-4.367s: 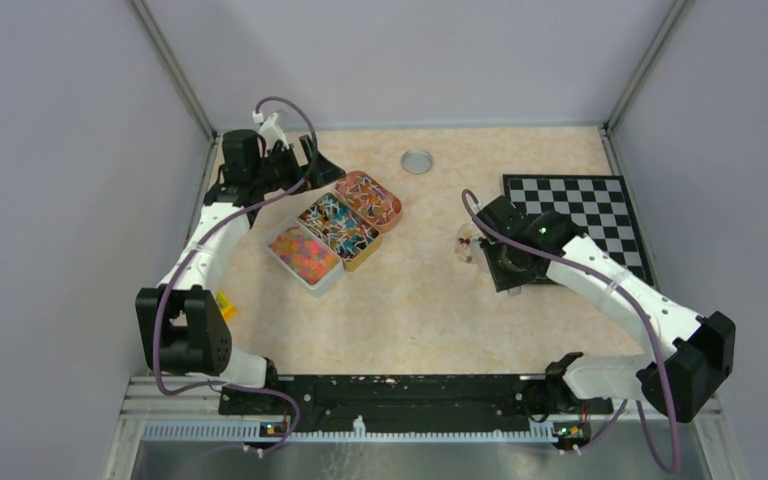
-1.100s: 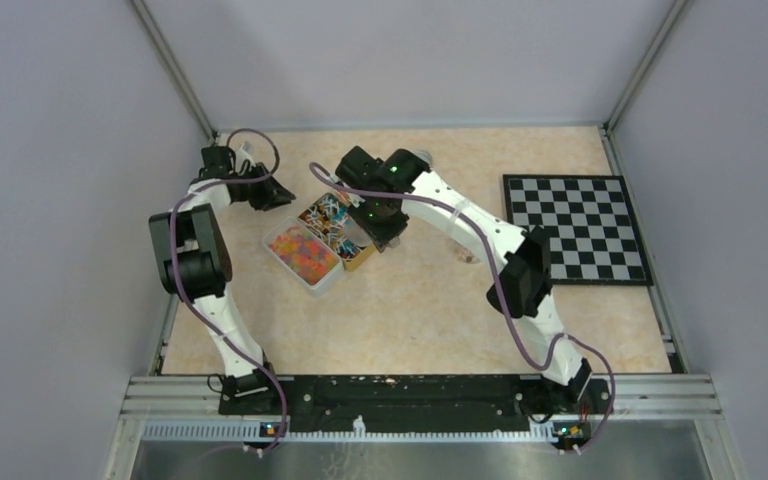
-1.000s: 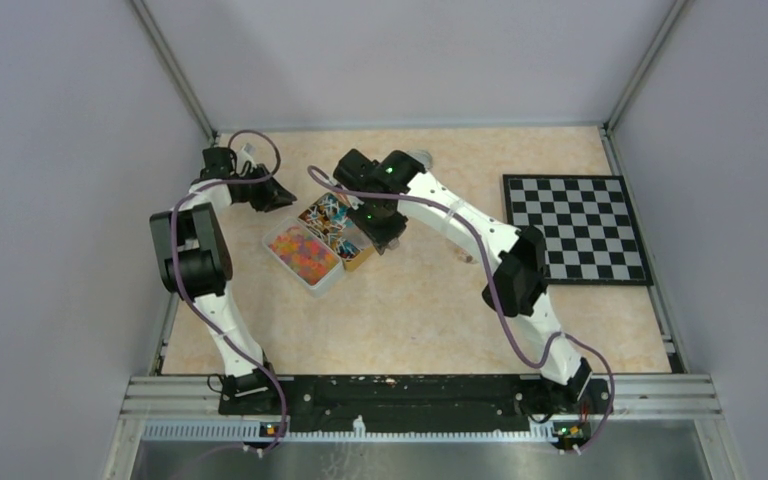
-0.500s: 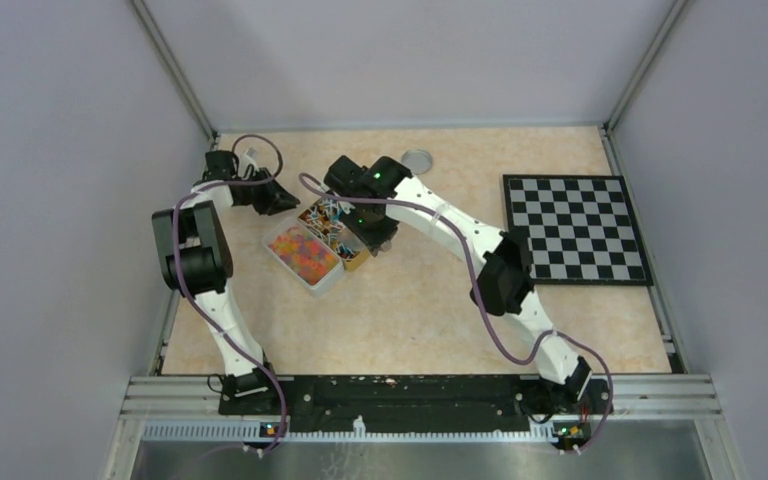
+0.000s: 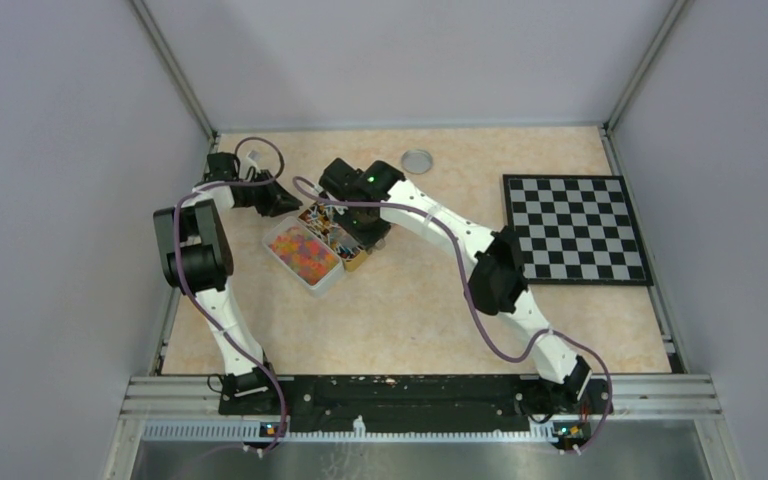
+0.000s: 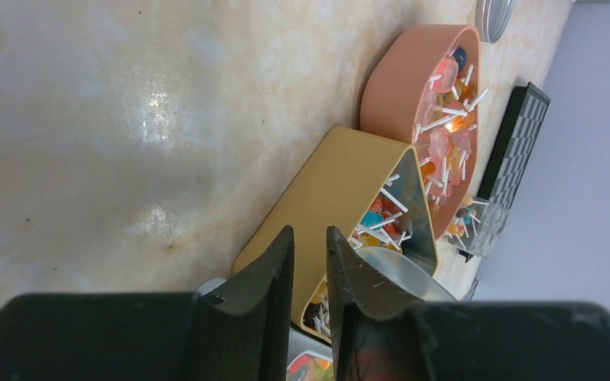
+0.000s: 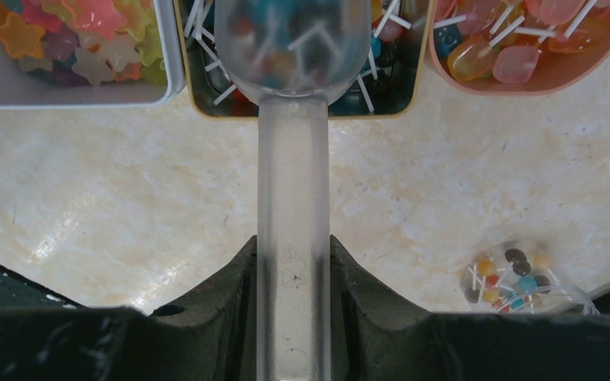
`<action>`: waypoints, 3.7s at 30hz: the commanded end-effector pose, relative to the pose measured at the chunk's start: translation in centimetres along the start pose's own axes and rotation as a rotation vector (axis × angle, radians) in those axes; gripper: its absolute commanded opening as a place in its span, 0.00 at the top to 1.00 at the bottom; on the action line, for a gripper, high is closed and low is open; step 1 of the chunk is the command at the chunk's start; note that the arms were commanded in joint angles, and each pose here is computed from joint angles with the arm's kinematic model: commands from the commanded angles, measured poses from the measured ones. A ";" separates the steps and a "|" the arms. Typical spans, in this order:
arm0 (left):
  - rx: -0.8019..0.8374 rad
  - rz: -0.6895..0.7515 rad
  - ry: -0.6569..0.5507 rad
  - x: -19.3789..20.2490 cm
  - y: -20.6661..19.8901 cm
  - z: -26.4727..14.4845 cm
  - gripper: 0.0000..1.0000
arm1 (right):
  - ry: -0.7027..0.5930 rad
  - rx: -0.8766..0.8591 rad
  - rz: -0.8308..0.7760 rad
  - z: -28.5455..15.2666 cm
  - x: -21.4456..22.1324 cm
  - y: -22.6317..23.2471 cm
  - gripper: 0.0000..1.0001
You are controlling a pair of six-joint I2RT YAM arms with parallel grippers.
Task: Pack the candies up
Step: Scoop the fake candies from the storage box.
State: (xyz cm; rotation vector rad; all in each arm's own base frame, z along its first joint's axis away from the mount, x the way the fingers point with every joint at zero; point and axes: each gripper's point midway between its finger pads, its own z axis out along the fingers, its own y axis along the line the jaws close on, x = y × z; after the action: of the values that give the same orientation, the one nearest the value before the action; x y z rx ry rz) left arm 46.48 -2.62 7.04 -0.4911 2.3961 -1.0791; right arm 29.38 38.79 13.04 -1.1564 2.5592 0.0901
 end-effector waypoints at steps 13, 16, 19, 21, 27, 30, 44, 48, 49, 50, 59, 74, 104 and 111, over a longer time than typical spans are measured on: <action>0.065 0.005 -0.002 -0.5 -0.9 0.0 0.75 | -0.142 0.051 -0.028 1.6 -4.0 0.0 1.00; 0.067 0.004 0.000 -0.5 -0.9 0.0 0.75 | -0.153 0.057 -0.029 1.9 -4.2 0.0 1.00; 0.067 0.006 -0.002 -0.5 -0.9 0.0 0.75 | -0.156 0.070 -0.029 2.0 -4.3 -0.2 1.00; 0.067 0.003 0.001 -0.5 -0.9 0.0 0.75 | -0.156 0.075 -0.029 2.1 -4.1 -0.3 1.00; 0.076 -0.005 0.008 -0.3 -0.9 0.1 0.75 | -0.170 0.075 -0.031 2.6 -4.1 0.0 1.00; 0.075 -0.004 0.006 -0.3 -0.9 0.1 0.75 | -0.176 0.077 -0.031 2.9 -4.2 0.1 1.00; 0.079 -0.003 0.006 -0.3 -1.0 0.1 0.74 | -0.241 0.083 0.004 1.8 -5.3 0.1 1.00; 0.079 -0.005 0.008 -0.3 -1.0 0.1 0.74 | -0.257 0.084 -0.011 2.0 -5.7 0.1 1.00; 0.080 -0.004 0.008 -0.3 -1.0 0.1 0.74 | -0.255 0.085 -0.014 2.3 -5.6 0.1 1.00; 0.079 -0.004 0.006 -0.3 -1.0 0.0 0.74 | -0.254 0.084 -0.012 2.5 -5.6 0.1 1.00; 0.081 -0.010 0.009 -0.3 -0.9 0.2 0.74 | -0.267 0.094 -0.005 3.6 -5.5 0.1 1.00; 0.086 -0.006 0.005 -0.4 -1.2 0.0 0.74 | -0.418 0.077 -0.001 2.3 -4.7 -0.2 1.00; 0.099 0.068 -0.105 -2.8 -3.8 -3.3 0.64 | -0.771 0.068 0.020 -7.3 -3.4 -1.9 1.00; 0.077 0.107 -0.139 -2.9 -4.9 -4.6 0.63 | -0.687 0.137 0.139 -9.7 0.5 -4.3 1.00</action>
State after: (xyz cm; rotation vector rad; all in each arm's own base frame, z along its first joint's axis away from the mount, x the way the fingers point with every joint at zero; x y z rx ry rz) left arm 46.97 -1.85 10.36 -0.4872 2.3011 -1.1195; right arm 30.32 36.84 19.69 -0.8514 1.9553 0.3201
